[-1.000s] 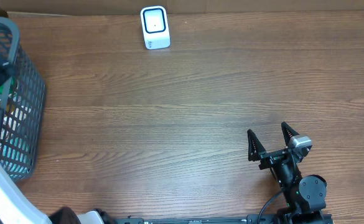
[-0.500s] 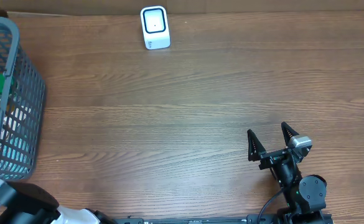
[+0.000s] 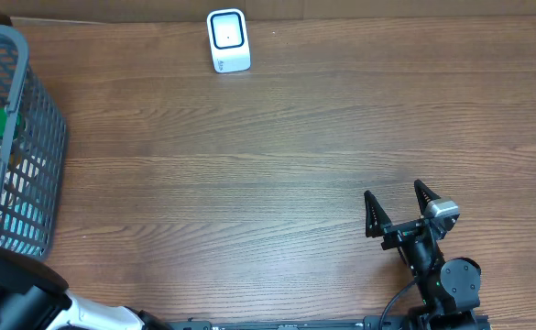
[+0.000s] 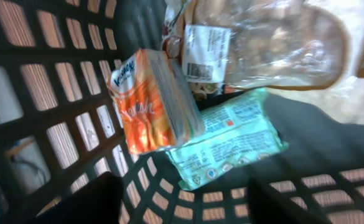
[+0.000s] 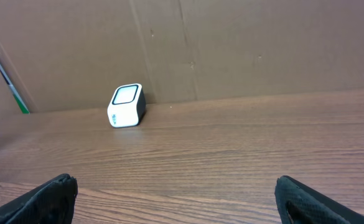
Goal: Scan the item barcode
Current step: 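Reach the left gripper into the basket and grasp the orange tissue pack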
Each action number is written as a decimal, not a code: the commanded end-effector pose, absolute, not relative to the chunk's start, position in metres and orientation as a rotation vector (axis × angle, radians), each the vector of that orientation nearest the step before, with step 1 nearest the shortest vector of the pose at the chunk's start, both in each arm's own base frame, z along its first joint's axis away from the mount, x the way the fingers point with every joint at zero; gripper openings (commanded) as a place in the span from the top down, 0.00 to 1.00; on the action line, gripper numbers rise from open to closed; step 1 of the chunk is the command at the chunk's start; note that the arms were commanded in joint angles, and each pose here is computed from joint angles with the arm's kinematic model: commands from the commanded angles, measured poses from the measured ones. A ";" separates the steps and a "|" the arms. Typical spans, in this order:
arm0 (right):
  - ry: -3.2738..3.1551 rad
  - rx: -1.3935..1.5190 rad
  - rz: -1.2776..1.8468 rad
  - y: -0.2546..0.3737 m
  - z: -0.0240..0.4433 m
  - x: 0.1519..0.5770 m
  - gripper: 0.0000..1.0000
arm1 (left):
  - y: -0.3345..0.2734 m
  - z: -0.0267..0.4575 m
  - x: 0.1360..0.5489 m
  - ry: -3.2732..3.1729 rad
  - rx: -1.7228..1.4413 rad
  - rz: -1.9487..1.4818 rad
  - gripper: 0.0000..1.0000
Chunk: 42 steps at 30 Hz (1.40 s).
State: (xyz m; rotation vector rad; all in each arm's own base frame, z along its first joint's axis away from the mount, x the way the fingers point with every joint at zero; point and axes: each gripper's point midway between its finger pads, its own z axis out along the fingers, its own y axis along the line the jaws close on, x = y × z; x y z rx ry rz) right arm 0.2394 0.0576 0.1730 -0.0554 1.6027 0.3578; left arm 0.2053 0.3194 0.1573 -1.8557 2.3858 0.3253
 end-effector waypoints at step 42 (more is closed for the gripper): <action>1.599 -0.049 0.358 0.057 0.171 0.240 0.00 | 0.339 0.190 0.238 2.303 -1.806 0.363 0.96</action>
